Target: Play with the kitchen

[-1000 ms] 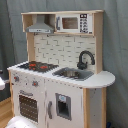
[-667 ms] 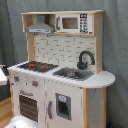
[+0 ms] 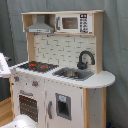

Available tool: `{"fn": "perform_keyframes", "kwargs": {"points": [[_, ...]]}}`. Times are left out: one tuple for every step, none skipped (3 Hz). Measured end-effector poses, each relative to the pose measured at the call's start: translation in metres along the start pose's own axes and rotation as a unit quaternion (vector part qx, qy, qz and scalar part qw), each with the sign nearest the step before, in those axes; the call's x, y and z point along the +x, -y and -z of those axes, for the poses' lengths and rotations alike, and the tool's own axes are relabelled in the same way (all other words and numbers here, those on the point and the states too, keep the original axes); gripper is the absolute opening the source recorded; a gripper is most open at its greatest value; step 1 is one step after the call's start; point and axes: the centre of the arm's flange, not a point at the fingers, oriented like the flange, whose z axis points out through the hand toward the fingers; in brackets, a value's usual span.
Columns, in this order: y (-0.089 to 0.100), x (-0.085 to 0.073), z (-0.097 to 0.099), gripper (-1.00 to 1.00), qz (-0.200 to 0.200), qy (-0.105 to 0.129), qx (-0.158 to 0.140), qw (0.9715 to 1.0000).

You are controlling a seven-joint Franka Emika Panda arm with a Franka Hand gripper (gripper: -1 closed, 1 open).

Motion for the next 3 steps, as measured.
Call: {"fn": "perform_keyframes", "kwargs": {"points": [[-0.021, 0.002, -0.014, 1.0, -0.018, 0.021, 0.012, 0.9995], [-0.039, -0.001, -0.029, 1.0, -0.038, 0.044, 0.031, 0.9978], [-0.058, -0.013, -0.051, 1.0, -0.069, 0.07, 0.061, 0.9933]]}}
